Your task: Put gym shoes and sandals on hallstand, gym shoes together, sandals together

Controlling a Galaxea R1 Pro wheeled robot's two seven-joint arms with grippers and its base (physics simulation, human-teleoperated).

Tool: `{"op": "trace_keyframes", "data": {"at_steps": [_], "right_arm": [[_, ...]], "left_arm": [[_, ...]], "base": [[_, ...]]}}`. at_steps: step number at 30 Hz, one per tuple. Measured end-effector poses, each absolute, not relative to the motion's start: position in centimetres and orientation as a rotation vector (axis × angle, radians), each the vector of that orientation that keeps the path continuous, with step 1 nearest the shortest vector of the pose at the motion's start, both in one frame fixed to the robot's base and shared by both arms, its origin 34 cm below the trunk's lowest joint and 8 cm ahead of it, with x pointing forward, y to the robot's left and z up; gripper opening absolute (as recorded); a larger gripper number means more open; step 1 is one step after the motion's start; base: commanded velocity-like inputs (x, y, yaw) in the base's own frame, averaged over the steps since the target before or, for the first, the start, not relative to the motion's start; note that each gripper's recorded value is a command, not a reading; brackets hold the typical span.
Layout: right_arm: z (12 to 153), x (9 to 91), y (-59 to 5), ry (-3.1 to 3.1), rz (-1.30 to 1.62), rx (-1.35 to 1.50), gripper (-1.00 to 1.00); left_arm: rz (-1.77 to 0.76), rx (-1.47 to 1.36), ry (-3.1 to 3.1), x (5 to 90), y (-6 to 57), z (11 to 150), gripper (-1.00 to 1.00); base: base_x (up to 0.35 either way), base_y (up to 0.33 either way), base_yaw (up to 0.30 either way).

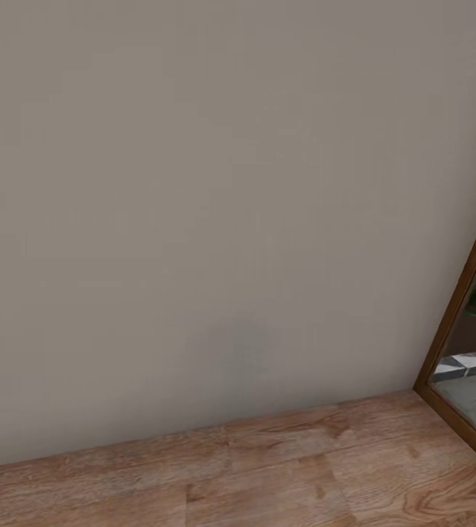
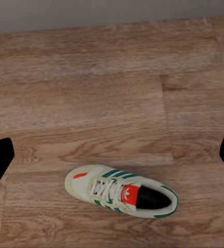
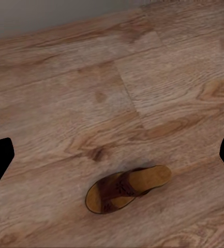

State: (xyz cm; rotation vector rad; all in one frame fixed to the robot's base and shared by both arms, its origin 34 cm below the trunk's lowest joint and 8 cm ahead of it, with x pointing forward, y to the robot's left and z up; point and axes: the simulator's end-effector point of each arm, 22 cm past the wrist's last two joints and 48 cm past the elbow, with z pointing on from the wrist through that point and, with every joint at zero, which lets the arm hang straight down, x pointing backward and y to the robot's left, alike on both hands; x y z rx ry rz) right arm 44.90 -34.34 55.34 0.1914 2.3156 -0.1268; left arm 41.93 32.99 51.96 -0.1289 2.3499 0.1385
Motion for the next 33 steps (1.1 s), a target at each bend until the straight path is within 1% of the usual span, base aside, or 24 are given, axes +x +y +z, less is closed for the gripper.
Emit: {"op": "trace_keyframes", "data": {"at_steps": [22, 26, 33], "right_arm": [[55.33, 44.87, -34.42, 2.316, -0.129, 0.194, 1.00], [55.33, 44.87, -34.42, 2.316, -0.129, 0.194, 1.00], [55.34, 44.89, -34.41, 2.316, -0.129, 0.194, 1.00]], "left_arm": [[0.140, -0.130, 2.350, 41.93, 33.07, 51.97, 1.00], [0.140, -0.130, 2.349, 41.94, 33.08, 51.98, 1.00], [0.140, -0.131, 2.349, 41.94, 33.09, 51.99, 1.00]], "base": [[0.007, -0.266, 0.001], [0.039, -0.267, 0.149], [0.082, -0.268, 0.247]]}}
